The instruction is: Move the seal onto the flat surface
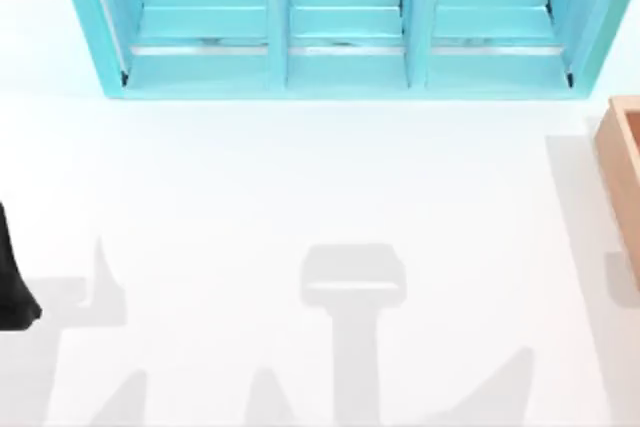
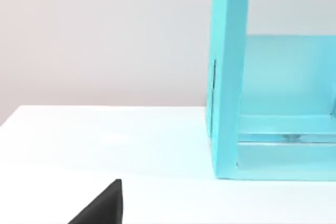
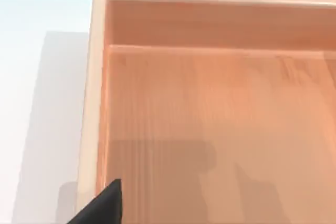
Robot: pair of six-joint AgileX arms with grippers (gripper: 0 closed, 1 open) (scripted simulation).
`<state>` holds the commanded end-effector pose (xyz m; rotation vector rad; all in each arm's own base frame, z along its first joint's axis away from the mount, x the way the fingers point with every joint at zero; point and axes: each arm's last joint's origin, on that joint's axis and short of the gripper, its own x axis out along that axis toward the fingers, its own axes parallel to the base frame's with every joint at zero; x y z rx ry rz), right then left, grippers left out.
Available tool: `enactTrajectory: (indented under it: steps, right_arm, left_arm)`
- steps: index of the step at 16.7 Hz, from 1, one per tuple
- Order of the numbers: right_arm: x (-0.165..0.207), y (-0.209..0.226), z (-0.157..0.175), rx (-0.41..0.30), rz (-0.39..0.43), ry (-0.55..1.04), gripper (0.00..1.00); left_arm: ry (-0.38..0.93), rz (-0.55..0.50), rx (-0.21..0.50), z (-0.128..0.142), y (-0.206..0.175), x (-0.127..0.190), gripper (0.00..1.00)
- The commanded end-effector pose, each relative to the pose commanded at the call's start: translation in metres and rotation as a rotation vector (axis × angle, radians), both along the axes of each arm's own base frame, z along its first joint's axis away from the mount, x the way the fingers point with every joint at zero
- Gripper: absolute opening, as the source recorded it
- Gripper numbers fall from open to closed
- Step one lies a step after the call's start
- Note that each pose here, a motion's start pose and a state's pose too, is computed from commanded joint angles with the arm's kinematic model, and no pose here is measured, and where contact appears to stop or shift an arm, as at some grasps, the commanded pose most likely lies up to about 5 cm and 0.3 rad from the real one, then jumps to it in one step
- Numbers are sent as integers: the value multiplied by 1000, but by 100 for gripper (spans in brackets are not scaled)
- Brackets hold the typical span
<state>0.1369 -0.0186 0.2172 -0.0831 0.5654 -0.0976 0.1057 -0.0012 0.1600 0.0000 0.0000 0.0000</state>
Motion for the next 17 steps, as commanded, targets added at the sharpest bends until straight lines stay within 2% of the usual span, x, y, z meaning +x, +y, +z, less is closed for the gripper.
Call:
enactTrajectory:
  steps: [4,9,13,17]
  right_arm:
    - [35,-16,21,1,-22,318,100]
    - [84,-43,28,48,-22,672,100]
    - [114,-65,23,100,-10,881,100]
    - [130,-77,16,135,1,991,100]
  left_arm:
    - [0,0,0,0,0,0,100]
    - [0,0,0,0,0,0,100]
    - [0,0,0,0,0,0,100]
    - [0,0,0,0,0,0,100]
